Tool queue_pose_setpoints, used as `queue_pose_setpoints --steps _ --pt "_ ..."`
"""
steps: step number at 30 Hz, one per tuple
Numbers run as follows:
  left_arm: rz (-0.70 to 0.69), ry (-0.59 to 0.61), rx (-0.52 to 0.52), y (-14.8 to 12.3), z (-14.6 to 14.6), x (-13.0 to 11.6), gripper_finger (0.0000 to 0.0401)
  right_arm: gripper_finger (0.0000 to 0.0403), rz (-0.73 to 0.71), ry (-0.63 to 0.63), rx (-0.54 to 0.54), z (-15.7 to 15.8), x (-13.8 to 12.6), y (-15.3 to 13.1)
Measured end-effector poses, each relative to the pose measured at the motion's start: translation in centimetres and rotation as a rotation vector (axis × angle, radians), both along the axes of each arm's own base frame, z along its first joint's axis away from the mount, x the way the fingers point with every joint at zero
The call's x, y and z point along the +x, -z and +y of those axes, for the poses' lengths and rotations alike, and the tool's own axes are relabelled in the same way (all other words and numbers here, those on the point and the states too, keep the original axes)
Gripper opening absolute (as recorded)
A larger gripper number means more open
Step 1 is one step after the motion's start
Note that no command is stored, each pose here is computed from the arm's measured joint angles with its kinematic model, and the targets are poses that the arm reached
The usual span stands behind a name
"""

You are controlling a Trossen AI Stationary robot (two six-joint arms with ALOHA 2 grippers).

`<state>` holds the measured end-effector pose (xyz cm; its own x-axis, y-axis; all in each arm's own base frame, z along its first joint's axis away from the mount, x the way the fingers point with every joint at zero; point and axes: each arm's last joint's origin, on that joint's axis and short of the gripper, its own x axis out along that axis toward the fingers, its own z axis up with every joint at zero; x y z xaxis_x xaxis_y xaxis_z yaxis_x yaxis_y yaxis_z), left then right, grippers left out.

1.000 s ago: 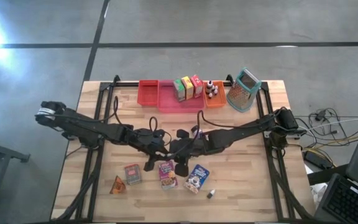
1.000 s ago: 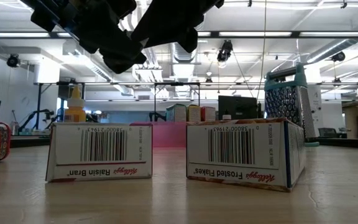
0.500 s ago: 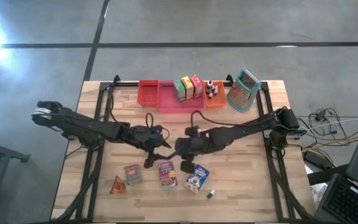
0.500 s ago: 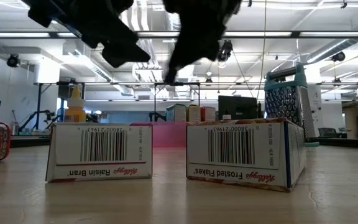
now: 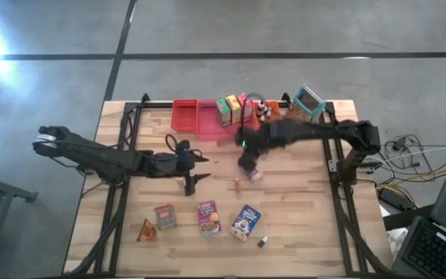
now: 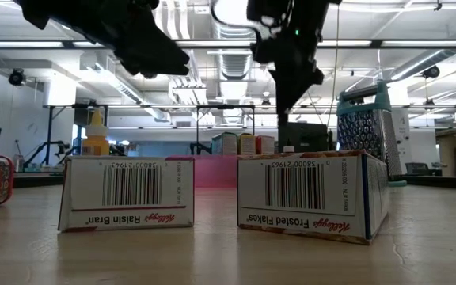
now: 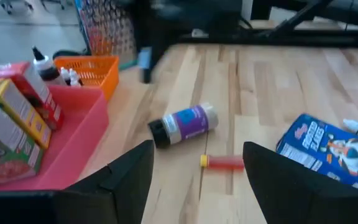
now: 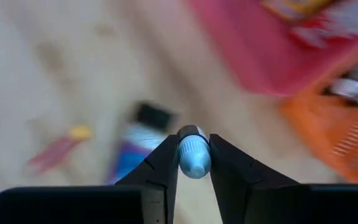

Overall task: Pick & Place Kitchen Items
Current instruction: Put the green food coloring bottle into the orange bin

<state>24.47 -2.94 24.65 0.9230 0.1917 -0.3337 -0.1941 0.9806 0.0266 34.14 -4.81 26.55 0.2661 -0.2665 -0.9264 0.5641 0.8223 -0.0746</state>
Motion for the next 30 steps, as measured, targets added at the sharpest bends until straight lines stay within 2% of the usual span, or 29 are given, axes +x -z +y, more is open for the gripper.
queue_pose_setpoints --steps 7,12,21,26,30 --pt "-0.028 0.001 -0.001 -0.3 0.0 -0.3 0.0252 0.0070 0.041 0.212 0.030 -8.2 -2.7 0.0" --pt "-0.027 0.003 0.006 -0.3 0.1 -0.3 0.0252 0.0080 0.044 0.312 0.048 -11.7 -4.5 0.6" --pt "-0.032 0.007 0.018 -0.4 0.0 -0.2 0.0252 0.0070 -0.058 0.347 0.090 -15.2 -6.0 2.9" --pt "-0.037 0.011 0.029 -0.5 0.1 -0.2 0.0252 0.0085 -0.037 0.355 0.116 -15.4 -6.7 4.2" --pt "-0.062 0.012 0.030 -0.7 0.0 -0.1 0.0252 0.0076 -0.064 0.341 0.102 -15.7 -6.7 5.1"
